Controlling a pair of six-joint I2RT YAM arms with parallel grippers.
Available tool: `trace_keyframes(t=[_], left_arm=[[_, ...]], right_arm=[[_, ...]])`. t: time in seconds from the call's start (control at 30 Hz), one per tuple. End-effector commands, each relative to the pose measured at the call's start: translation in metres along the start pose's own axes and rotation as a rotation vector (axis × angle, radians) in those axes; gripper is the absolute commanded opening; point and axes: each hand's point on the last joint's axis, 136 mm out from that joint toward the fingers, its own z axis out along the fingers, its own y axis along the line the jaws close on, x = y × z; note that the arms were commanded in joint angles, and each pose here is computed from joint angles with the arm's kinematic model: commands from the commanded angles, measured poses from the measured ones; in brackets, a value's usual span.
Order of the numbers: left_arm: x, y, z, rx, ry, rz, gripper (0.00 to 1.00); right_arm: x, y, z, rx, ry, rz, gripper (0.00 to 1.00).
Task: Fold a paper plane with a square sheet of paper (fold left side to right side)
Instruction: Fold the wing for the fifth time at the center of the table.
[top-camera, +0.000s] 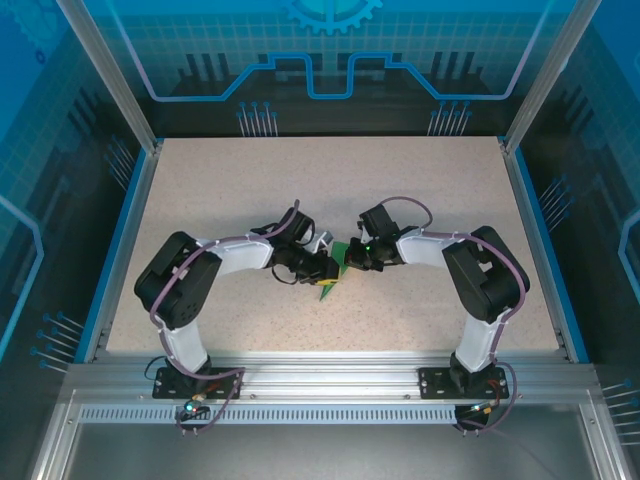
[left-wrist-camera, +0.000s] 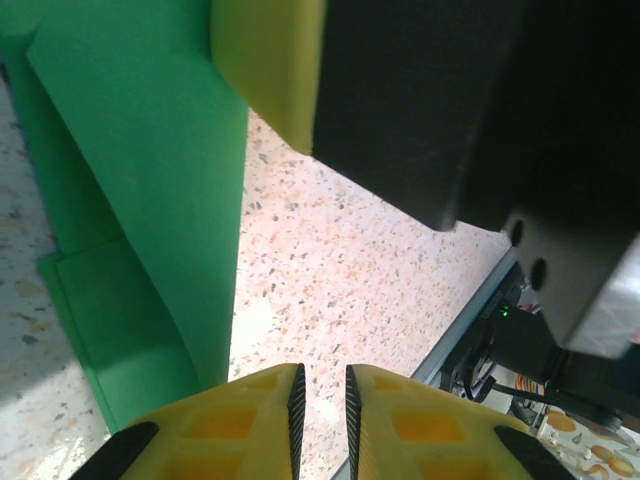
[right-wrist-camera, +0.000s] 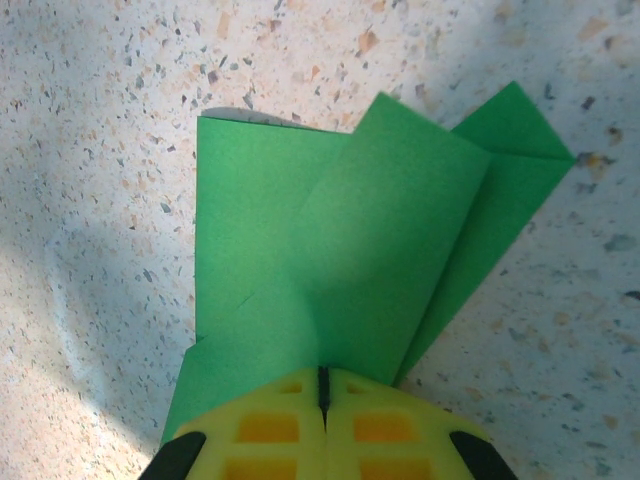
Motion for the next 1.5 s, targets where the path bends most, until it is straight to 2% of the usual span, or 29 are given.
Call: trace_keyframes(t=[0.0,0.37,0.73,1.13,1.33,1.47], left_arm=[[0.003,0.006,0.004,-0.036,0.023,-0.012,0.21],[0.011,0.034,0.009,-0.136,0.036,-0.033,0.21],[0.015,0.046,0.013,-0.167,0.048,-0.046,0.21],[0.025,0.069,0.014,-0.247,0.049,-0.077,0.08],[0.032,0.083,0.015,-0.296,0.052,-0.087,0.02],[0.034,0.087,0.017,-0.302,0.052,-0.088,0.0]], right_arm=[[0.029,-0.044,0.008,0.16,0.087,0.029,0.0],[0.028,-0.045,0.006,0.175,0.084,0.02,0.0],[0.027,-0.042,0.004,0.175,0.079,0.008,0.0],[0.014,-0.023,-0.008,0.13,0.037,-0.038,0.0],[-0.003,0.005,-0.032,0.048,-0.048,-0.102,0.0],[-0.002,0.019,-0.047,-0.029,-0.088,-0.134,0.0]])
